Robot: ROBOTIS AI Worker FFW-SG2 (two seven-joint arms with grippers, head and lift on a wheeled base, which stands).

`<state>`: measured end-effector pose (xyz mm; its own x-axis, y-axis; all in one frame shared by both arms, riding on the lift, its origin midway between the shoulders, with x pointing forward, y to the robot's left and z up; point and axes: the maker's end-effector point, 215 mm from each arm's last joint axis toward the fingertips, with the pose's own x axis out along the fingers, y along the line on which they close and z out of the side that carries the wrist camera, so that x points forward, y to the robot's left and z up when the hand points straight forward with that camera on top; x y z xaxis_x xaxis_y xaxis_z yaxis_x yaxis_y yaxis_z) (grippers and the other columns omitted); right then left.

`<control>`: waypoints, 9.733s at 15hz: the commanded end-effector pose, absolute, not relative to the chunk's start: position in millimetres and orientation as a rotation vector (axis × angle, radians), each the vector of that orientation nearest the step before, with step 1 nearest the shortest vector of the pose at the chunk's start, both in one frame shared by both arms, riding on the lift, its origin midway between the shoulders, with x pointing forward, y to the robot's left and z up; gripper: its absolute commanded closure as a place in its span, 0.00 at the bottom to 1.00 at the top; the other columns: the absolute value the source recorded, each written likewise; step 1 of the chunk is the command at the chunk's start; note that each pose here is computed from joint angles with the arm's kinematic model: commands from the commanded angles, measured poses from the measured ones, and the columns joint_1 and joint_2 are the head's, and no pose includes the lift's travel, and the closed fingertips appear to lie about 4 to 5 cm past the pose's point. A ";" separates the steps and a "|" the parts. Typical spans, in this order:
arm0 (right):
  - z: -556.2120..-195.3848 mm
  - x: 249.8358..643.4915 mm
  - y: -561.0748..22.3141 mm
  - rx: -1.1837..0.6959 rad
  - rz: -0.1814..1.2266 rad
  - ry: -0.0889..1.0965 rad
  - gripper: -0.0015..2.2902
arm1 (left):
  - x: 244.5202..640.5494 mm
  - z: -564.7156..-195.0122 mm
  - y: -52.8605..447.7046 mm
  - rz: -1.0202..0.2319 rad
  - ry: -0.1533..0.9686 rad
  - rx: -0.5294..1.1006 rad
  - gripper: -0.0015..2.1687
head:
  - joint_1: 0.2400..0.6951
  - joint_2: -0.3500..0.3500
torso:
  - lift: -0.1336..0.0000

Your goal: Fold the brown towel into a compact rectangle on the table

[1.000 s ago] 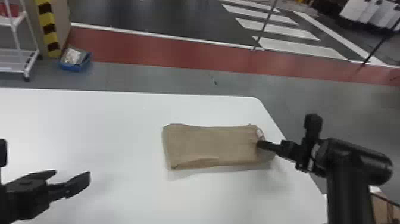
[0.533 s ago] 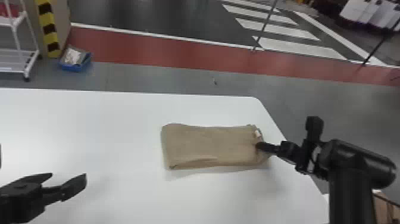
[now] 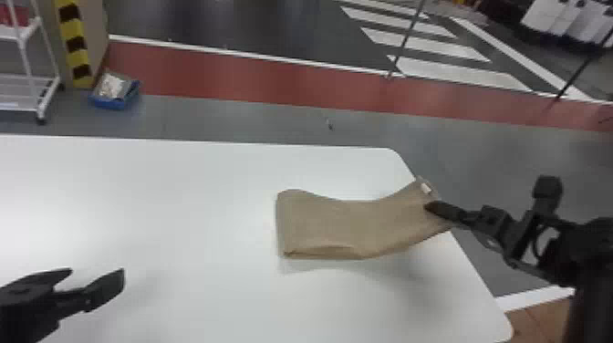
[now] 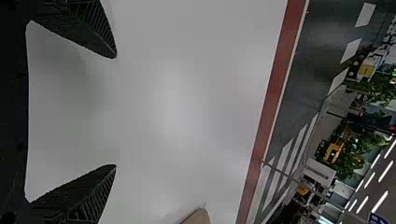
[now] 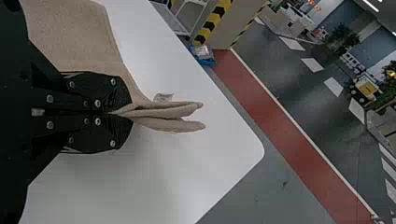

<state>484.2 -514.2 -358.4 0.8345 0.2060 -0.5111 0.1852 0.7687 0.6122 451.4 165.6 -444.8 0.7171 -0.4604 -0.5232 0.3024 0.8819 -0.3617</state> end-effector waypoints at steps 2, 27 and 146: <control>-320.4 481.4 -502.5 0.755 0.071 0.572 0.53 | 451.9 -443.2 167.8 -0.422 0.641 -0.265 0.02 | 1.00 0.00 | 0.07; -384.7 515.5 -184.3 0.382 0.527 0.773 0.27 | 459.5 -445.5 193.2 -0.378 0.629 -0.284 0.02 | 1.00 0.49 | 0.07; -434.1 517.0 -257.4 -0.847 0.486 1.052 0.18 | 449.4 -455.5 226.7 -0.351 0.586 -0.336 0.02 | 1.00 0.45 | 0.07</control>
